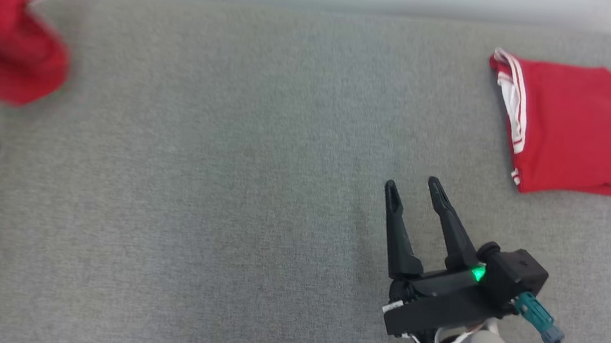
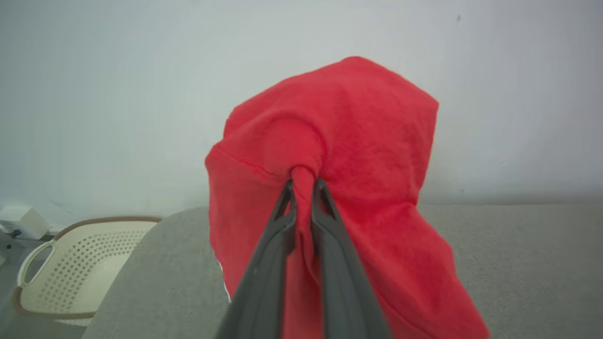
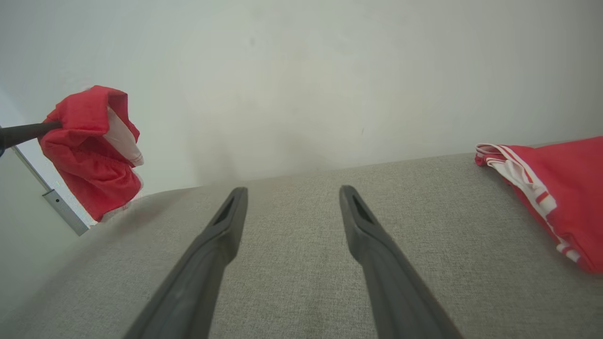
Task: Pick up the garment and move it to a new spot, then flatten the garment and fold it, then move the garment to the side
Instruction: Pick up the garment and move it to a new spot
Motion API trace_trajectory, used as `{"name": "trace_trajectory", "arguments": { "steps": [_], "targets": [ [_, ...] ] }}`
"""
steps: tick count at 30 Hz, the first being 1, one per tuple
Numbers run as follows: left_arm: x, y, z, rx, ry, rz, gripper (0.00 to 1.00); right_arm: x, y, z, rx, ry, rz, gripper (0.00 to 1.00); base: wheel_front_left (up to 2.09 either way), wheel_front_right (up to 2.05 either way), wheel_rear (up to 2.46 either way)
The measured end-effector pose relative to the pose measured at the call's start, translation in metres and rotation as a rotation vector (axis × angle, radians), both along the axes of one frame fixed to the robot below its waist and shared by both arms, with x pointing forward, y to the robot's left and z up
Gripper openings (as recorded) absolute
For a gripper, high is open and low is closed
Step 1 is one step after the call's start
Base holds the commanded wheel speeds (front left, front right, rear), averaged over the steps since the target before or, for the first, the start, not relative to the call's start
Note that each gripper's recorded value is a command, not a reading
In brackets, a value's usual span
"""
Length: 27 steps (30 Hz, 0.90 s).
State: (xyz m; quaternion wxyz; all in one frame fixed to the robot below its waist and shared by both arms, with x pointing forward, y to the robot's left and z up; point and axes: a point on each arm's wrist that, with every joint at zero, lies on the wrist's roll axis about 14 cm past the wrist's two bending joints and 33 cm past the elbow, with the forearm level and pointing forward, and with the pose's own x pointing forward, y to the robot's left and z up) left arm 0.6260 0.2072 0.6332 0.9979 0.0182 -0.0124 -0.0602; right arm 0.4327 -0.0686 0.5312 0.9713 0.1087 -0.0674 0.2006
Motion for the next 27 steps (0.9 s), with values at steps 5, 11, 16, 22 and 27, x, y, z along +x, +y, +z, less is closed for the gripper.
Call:
{"name": "trace_trajectory", "arguments": {
  "steps": [5, 11, 16, 22, 27],
  "targets": [
    [-0.019, -0.046, 0.056, -0.043, -0.146, -0.137, 0.0, -0.007, -0.006, 0.011, 0.026, -0.02, -0.019, 1.0, 0.0, 0.0, 0.0],
    [-0.039, -0.095, 0.073, -0.079, -0.207, -0.285, 0.0, -0.012, -0.016, 0.019, 0.048, -0.034, -0.05, 1.0, 0.0, 0.0, 0.0],
    [-0.065, -0.155, 0.071, -0.123, -0.221, -0.449, 0.0, -0.02, -0.025, 0.016, 0.06, -0.017, -0.076, 1.0, 0.0, 0.0, 0.0],
    [-0.094, -0.207, 0.067, -0.221, -0.221, -0.577, 0.0, -0.027, -0.04, 0.014, 0.061, -0.008, -0.118, 1.0, 0.0, 0.0, 0.0],
    [-0.119, -0.244, 0.057, -0.301, -0.2, -0.668, 0.0, -0.031, -0.056, 0.012, 0.058, -0.001, -0.167, 1.0, 0.0, 0.0, 0.0]
  ]
}}
